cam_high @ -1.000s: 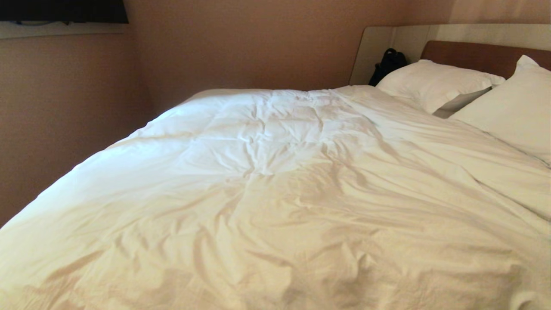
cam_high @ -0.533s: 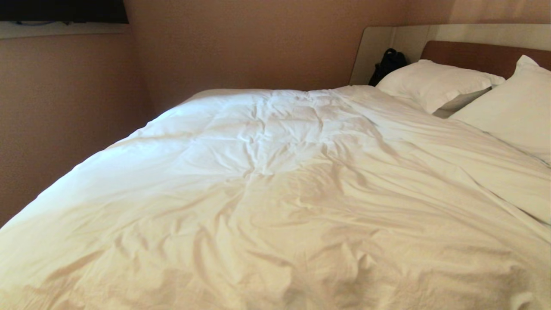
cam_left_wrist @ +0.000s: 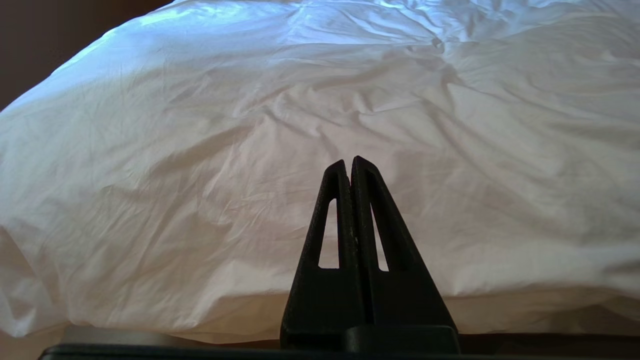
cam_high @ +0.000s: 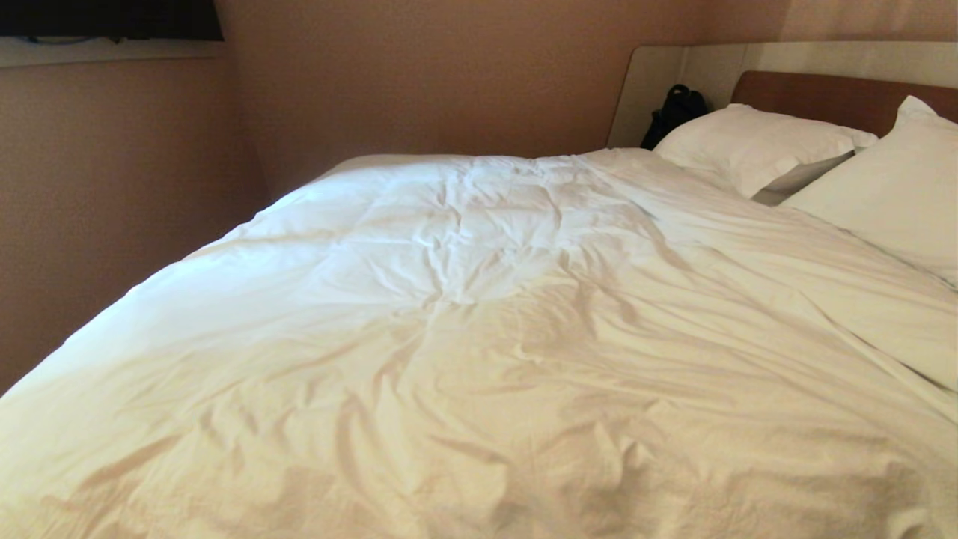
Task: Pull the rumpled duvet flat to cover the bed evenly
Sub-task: Flatten the corners of the folded blanket
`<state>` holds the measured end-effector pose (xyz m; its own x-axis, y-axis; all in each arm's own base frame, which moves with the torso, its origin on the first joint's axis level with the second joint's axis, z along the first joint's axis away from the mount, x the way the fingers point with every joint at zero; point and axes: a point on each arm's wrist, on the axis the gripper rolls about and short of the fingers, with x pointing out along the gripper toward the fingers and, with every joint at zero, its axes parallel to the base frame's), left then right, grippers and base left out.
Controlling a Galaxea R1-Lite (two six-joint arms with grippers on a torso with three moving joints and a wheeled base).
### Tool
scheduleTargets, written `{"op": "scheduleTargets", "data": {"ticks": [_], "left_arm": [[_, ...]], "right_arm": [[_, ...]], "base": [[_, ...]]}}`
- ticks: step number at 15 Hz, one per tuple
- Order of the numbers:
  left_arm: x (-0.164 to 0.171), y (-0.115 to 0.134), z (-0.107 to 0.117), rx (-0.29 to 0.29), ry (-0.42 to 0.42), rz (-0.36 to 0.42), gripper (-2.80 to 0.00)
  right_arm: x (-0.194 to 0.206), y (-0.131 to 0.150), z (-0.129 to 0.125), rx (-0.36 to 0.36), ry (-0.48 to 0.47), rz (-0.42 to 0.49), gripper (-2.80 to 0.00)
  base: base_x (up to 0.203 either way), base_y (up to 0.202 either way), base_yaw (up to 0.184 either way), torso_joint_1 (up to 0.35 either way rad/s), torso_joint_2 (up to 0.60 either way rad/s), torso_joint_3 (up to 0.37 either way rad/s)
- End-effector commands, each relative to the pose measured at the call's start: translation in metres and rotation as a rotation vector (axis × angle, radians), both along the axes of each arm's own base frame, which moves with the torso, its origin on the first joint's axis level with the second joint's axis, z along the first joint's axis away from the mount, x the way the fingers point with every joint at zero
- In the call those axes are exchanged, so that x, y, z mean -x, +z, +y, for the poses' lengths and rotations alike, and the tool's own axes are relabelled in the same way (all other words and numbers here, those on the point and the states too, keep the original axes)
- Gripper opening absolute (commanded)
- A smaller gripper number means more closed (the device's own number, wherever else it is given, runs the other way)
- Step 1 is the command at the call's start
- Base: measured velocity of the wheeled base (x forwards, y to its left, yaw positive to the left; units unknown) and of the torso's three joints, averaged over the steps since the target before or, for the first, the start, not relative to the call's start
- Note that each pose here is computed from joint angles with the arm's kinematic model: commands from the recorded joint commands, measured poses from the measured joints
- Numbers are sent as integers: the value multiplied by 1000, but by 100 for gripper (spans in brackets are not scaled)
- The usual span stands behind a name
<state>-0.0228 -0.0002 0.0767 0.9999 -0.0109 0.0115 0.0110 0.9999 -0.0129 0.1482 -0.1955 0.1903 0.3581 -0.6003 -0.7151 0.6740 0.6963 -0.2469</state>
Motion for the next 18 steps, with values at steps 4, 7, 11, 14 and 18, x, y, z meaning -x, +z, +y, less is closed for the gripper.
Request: {"op": "scheduleTargets", "data": {"ticks": [4,7,11,14,18], "left_arm": [[0,0,0,1,0,1,-280],[0,0,0,1,0,-1,-280],[0,0,0,1,0,1,-280],[0,0,0,1,0,1,-280],[0,0,0,1,0,-1,-280]], "right_arm": [[9,10,12,32,24,-16,-280],[14,3,15,64,-1,70,-280],[11,-6,10,78,-22,120,-280],[2,-17,-3,88,-41,134,-280],[0,-21,-5,100,-39,134,0]], "base": [[0,0,0,0,0,0],[0,0,0,0,0,0],[0,0,0,0,0,0],[0,0,0,0,0,0],[0,0,0,0,0,0]]}}
